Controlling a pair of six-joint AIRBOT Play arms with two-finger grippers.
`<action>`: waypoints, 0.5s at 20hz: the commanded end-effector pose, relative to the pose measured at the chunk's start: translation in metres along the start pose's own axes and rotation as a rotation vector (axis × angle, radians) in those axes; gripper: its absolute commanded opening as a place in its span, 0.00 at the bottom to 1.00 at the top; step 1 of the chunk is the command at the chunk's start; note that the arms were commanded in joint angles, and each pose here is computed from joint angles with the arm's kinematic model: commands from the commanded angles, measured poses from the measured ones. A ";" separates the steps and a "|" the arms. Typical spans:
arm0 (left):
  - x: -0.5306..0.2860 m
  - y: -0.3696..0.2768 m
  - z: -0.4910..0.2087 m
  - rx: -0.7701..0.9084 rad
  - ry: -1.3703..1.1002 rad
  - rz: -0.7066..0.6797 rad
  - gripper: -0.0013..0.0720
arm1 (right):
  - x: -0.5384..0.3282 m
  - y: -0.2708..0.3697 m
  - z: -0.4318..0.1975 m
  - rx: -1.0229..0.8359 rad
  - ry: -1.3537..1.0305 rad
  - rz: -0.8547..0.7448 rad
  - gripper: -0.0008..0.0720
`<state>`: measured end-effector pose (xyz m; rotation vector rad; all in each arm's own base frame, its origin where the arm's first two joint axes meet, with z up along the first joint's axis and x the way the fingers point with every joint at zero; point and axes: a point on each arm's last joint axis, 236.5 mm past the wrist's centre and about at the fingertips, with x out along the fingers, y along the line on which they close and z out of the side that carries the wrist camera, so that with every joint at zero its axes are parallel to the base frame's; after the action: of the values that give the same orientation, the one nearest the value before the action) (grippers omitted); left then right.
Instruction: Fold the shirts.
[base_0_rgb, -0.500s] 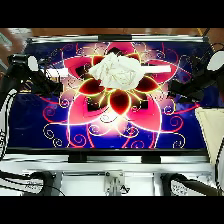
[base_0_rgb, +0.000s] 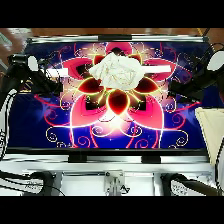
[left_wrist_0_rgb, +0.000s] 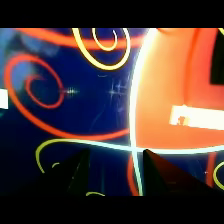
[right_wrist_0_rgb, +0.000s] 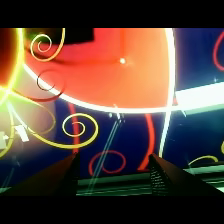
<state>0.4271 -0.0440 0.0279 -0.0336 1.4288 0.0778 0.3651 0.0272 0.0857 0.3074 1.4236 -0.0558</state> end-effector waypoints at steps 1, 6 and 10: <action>0.000 0.000 0.000 0.000 0.000 0.000 0.57 | 0.000 0.000 0.000 0.001 0.001 0.000 0.77; 0.000 0.000 0.000 0.000 0.000 0.000 0.57 | 0.000 0.001 0.003 0.001 -0.014 0.004 0.77; 0.000 -0.001 0.002 -0.005 -0.008 -0.003 0.57 | -0.001 0.005 0.019 0.001 -0.080 0.020 0.77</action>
<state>0.4272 -0.0440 0.0279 -0.0337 1.4281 0.0777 0.3760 0.0273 0.0876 0.3130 1.3771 -0.0531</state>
